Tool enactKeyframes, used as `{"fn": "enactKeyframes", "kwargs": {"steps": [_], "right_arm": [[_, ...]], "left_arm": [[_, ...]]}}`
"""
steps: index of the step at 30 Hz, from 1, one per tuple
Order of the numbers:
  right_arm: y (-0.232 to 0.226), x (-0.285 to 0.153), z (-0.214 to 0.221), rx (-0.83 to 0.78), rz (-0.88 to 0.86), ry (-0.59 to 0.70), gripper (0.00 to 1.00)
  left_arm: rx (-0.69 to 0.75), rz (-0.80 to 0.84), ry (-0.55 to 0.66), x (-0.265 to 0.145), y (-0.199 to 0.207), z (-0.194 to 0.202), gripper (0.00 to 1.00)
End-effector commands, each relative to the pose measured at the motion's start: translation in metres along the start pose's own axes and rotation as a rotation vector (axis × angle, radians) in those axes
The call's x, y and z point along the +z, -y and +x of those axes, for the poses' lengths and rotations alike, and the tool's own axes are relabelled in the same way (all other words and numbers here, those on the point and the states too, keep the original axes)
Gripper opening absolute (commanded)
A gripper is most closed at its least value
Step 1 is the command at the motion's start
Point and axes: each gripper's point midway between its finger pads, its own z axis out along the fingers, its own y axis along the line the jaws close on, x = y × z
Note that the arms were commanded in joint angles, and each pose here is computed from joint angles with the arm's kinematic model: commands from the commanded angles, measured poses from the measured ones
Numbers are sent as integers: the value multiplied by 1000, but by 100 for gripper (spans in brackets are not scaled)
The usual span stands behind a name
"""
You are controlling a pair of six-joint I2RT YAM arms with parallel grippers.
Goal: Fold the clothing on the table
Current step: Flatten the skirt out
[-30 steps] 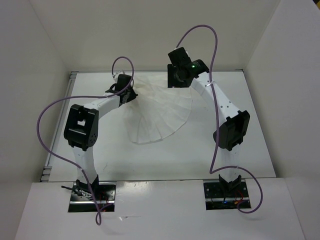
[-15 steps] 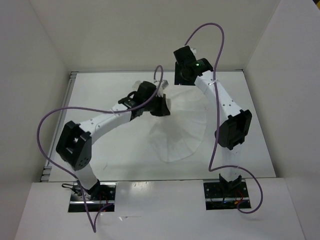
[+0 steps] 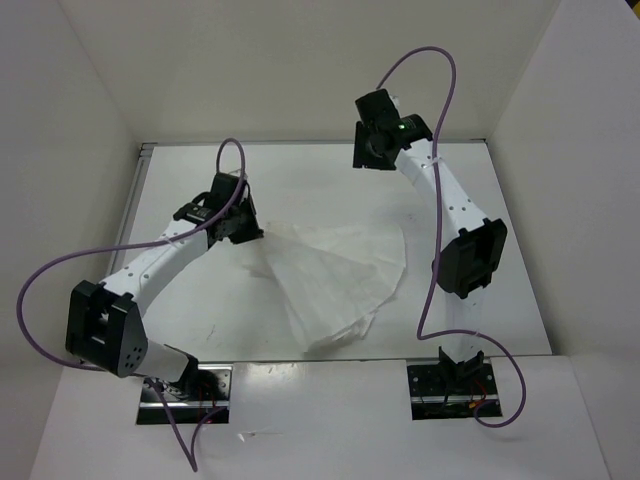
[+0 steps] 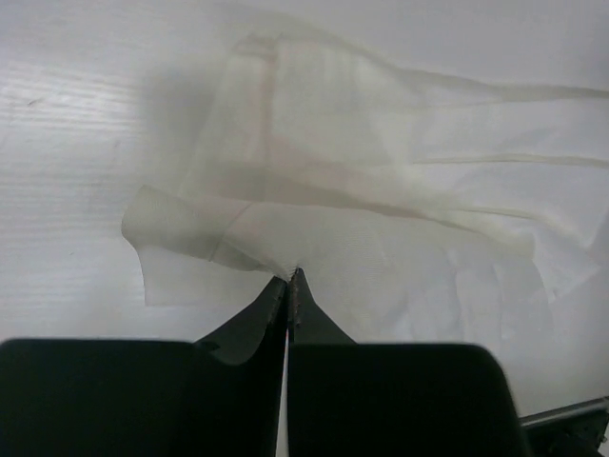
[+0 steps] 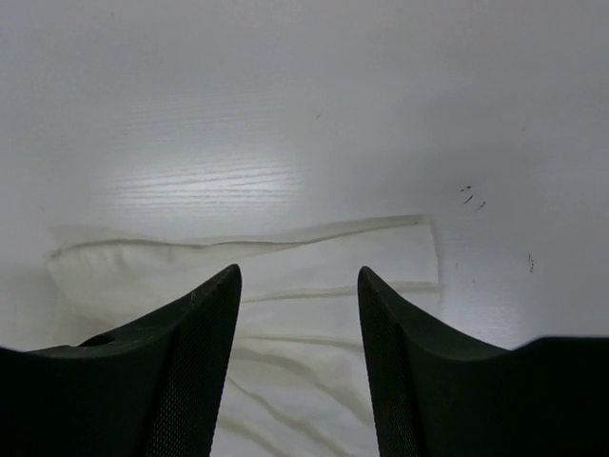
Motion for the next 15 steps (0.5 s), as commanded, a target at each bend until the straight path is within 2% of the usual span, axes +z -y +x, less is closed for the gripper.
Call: {"fn": "enactKeyframes", "kwargs": {"steps": [1, 4, 6, 7, 10, 11, 12, 15], "right_arm": [[-15, -7, 7, -30, -93, -27, 58], [-30, 2, 25, -60, -181, -93, 58], [-50, 10, 47, -79, -294, -177, 52], [-60, 14, 64, -92, -357, -236, 40], [-70, 33, 97, -113, -395, -324, 16], [-76, 31, 107, -134, -415, -347, 3], [-77, 40, 119, -134, -426, -375, 0], [-94, 40, 148, -178, -463, -431, 0]], "left_arm": [[-52, -104, -6, -5, -27, 3, 0], [-76, -210, -42, 1, -52, 10, 0], [-79, -288, -35, -2, -64, 9, 0], [-75, -315, -30, -3, -69, 9, 0], [-101, -360, -10, -11, -79, -2, 0], [-108, -370, -15, -12, -83, -1, 0], [-102, -344, -17, -17, -77, -3, 0], [-118, -308, -19, -23, -72, 1, 0]]}}
